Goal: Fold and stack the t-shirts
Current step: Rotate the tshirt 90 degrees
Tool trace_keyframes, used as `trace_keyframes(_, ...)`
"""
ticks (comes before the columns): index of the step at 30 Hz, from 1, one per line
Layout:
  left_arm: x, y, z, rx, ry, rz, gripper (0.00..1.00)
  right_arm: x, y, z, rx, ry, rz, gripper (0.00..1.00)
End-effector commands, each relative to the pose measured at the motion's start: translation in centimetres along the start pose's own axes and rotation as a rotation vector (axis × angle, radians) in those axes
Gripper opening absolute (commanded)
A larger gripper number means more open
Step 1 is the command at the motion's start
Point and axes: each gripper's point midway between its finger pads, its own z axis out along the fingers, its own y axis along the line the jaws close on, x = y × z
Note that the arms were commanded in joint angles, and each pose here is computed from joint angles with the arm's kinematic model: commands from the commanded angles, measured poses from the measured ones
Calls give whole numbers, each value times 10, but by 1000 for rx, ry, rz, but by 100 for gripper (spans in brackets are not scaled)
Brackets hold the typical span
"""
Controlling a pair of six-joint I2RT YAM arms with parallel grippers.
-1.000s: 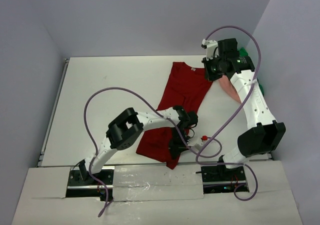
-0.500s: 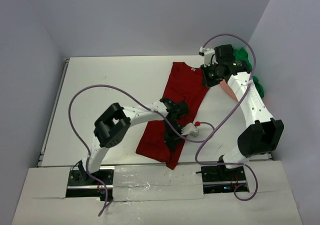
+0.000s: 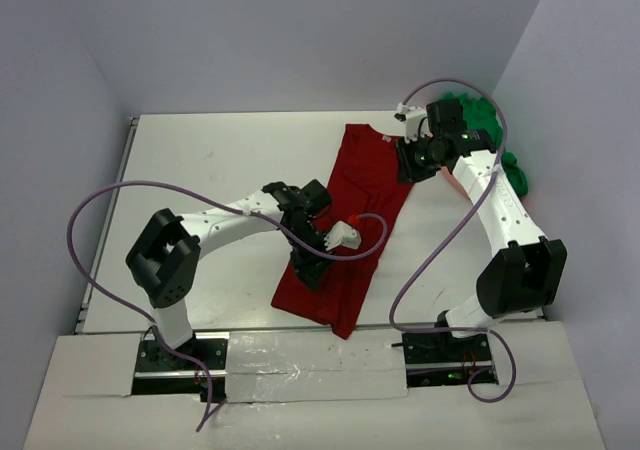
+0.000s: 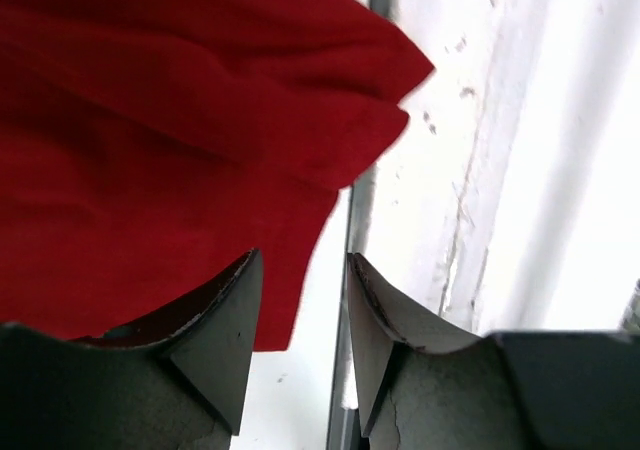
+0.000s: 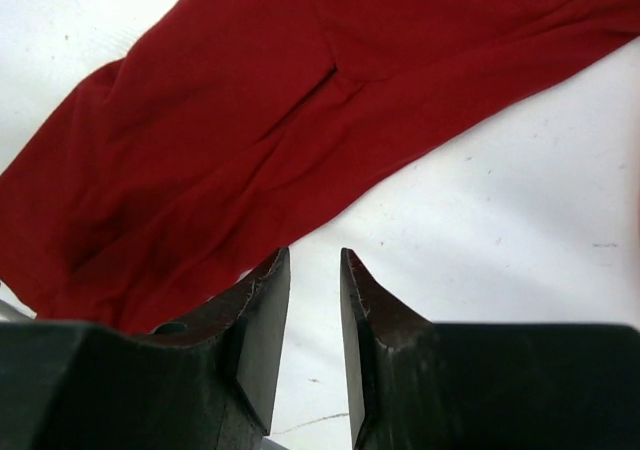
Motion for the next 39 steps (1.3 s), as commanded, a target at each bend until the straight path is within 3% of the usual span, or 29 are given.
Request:
trace_keyframes(1,9,-13,7,104,-10,6,48,-8,2,2,5,-47,-18,35)
trace_keyframes(4,15,-4,7,97,-22,-6,49,-2,1,19,24,-39,-32,35)
trace_keyframes(8,7,31,-12,16,-122,-35,49,-5,18,41,-22,-17,-66,30)
trace_keyframes(12,1,48,-38,-8,-208,-81,49,19,50,69,-86,108,-105,30)
trace_keyframes(17,8,29,-33,152,-221,-100,51,27,62,80,-16,150,-182,32)
trace_keyframes(19,17,20,-29,214,-189,-100,59,27,69,81,-51,158,-187,32)
trace_keyframes(20,21,22,-26,220,-173,-111,71,31,74,81,-74,169,-195,33)
trace_keyframes(22,22,26,-28,201,-186,-109,73,37,83,82,-113,186,-228,33)
trace_keyframes(29,5,75,-71,-169,-380,-94,76,19,59,98,138,124,-310,34)
trace_keyframes(31,12,91,-82,-275,-403,-146,76,15,53,106,178,129,-305,35)
trace_keyframes(35,4,118,-138,-537,-573,-144,76,-1,28,125,328,94,-317,35)
trace_keyframes(36,12,132,-155,-624,-605,-203,77,-5,18,130,387,99,-318,35)
trace_keyframes(39,26,152,-200,-850,-700,-266,77,-17,-1,145,496,96,-276,27)
